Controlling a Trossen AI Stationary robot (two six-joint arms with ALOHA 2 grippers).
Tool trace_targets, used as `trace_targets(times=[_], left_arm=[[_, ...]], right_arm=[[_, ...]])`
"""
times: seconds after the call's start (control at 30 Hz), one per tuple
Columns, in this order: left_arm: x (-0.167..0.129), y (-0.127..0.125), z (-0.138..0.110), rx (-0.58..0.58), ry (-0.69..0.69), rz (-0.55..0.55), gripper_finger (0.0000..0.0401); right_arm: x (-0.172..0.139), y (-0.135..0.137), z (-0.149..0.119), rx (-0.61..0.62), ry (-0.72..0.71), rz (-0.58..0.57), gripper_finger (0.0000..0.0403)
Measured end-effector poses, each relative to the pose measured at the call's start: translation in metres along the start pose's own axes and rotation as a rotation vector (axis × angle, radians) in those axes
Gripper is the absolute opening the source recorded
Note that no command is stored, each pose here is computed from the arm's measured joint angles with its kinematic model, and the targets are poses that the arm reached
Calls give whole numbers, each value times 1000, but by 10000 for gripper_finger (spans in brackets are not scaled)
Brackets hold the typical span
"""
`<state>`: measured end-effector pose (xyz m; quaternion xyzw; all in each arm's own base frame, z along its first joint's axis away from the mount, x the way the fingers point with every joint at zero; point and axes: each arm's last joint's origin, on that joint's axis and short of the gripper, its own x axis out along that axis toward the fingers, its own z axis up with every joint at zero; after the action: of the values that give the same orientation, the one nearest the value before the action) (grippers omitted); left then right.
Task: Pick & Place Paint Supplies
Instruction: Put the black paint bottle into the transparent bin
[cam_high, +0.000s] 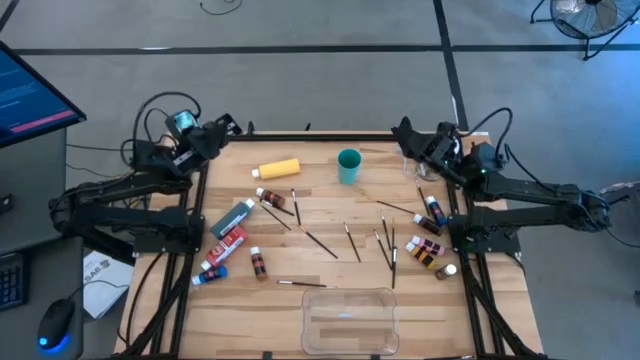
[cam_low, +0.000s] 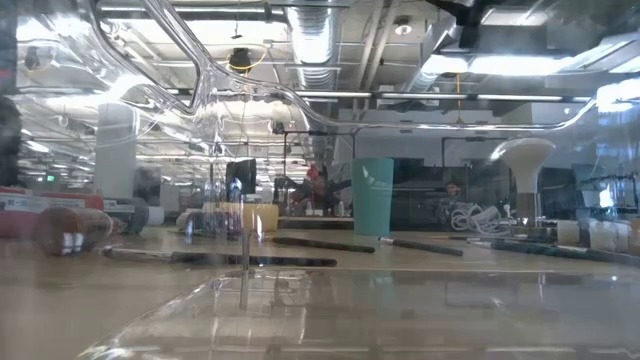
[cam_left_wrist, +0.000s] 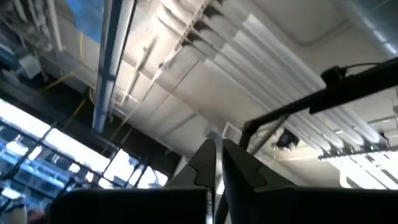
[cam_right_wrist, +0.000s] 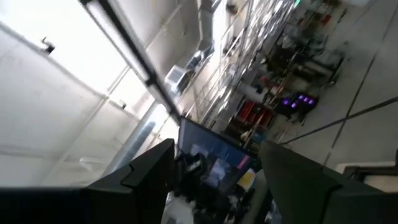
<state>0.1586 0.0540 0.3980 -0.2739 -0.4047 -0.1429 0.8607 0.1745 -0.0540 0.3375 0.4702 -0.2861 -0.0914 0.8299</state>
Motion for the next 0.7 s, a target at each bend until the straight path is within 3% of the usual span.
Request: trace_targets(times=[0.37,0.7], left_arm=[[-1,10,-12,-50,182,54,2],[1,20,-33,-119,273,111,2]], right_arm=[[-1,22,-10,84,381,263,232],[-15,25,-49,238,787,163,232]])
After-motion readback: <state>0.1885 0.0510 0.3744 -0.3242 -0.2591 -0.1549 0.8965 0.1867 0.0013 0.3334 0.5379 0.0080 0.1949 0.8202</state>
